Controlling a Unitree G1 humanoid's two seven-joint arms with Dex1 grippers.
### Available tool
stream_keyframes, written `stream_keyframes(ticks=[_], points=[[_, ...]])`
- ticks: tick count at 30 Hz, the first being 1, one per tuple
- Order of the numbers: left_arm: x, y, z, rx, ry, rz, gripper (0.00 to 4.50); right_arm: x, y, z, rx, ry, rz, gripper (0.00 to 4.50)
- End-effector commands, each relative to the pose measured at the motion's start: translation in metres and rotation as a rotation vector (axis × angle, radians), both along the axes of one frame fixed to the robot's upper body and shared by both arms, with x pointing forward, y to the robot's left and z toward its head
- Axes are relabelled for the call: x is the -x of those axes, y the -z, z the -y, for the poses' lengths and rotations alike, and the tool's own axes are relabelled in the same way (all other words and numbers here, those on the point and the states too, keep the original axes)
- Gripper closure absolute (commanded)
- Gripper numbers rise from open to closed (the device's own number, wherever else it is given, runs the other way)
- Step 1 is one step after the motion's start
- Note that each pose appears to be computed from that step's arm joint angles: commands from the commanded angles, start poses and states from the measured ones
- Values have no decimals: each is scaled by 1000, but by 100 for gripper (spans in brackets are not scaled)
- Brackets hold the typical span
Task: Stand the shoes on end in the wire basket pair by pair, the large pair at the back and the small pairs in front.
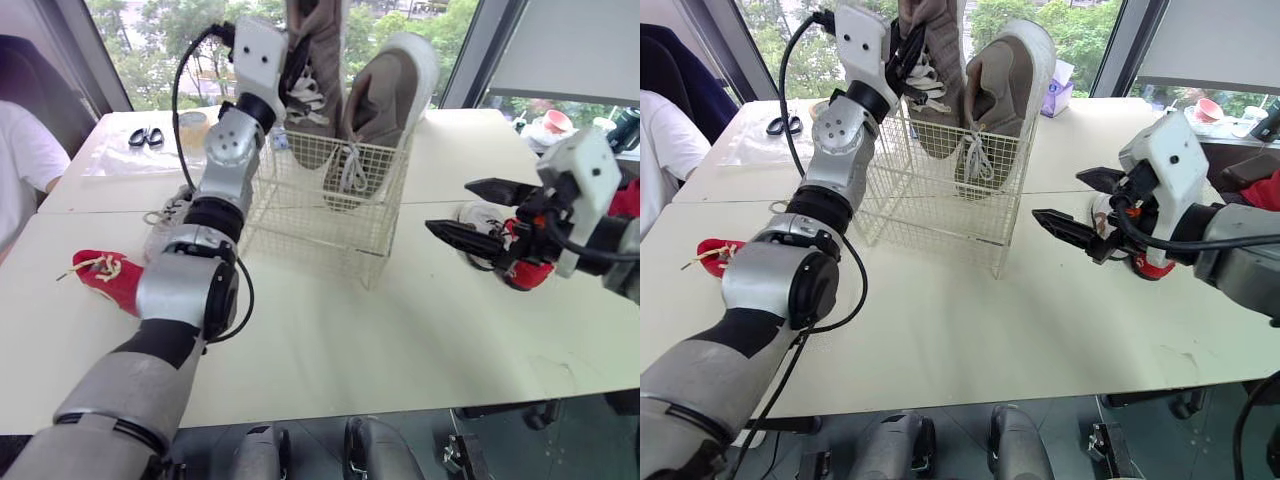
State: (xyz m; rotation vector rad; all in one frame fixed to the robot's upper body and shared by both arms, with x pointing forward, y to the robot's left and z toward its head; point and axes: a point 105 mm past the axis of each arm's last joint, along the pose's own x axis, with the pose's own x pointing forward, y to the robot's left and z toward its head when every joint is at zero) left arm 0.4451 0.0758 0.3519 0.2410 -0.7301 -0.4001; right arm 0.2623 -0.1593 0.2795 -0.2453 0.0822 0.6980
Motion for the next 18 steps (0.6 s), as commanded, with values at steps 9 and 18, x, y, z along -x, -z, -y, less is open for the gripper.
stream_keyframes(ticks=[9, 18], points=[[2, 14, -5, -65, 4, -25, 96, -8, -5, -13, 28, -57, 49, 0], [34, 20, -29, -71, 102, -92, 7, -12, -5, -25, 32, -150, 52, 0]])
